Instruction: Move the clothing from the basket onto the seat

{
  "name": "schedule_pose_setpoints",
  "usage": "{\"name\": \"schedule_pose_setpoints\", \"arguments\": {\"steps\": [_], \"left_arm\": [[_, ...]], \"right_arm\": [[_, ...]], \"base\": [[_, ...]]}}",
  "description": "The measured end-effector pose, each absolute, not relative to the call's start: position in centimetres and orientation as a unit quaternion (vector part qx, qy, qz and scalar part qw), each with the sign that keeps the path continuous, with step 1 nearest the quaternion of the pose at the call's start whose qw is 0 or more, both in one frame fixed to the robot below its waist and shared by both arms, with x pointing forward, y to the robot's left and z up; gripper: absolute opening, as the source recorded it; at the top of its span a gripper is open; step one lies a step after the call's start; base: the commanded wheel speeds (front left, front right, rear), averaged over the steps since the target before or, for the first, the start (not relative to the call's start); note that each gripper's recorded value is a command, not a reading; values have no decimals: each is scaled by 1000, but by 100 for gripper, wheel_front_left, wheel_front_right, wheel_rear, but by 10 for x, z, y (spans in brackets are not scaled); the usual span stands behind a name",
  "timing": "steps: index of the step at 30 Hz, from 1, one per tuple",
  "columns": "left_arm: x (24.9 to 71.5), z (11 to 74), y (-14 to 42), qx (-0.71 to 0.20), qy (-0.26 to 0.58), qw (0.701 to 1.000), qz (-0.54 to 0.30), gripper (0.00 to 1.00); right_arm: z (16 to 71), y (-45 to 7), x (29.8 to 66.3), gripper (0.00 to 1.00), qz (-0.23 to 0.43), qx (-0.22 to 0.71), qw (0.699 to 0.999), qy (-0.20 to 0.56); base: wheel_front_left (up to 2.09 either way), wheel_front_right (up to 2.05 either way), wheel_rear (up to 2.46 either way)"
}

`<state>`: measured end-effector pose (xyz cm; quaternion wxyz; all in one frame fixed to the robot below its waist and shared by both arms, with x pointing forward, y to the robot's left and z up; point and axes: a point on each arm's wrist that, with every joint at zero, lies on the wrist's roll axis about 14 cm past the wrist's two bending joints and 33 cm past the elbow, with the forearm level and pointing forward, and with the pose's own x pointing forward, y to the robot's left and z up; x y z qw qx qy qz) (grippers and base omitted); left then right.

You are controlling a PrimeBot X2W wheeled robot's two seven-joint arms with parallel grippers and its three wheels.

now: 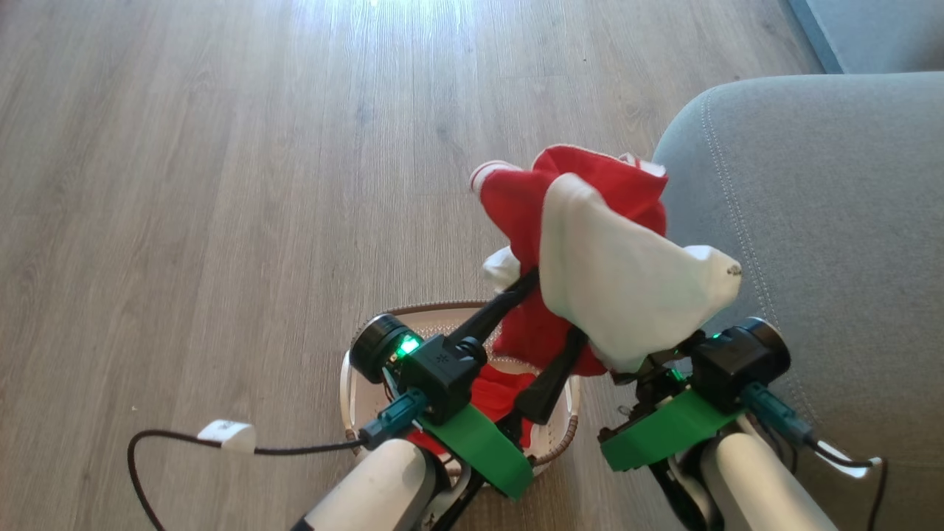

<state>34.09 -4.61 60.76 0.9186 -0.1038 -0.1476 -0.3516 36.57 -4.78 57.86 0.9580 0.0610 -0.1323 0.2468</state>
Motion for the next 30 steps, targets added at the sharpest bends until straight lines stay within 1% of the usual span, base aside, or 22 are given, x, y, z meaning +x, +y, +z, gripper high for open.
{"name": "schedule_pose_setpoints", "arguments": {"steps": [5,15,30], "left_arm": [[342,607,-44,-102,-148,920,-347,100],[355,599,-27,-92,-140,934,-315,100],[360,568,-14,-69,-104,948,-292,100]], "right_arm": [[585,-56,369,0,234,60,960,-144],[594,-83,380,0,189,64,967,-158],[603,-141,393,0,102,80,976,-176]], "base": [[0,0,0],[0,0,0],[0,0,0]]}}
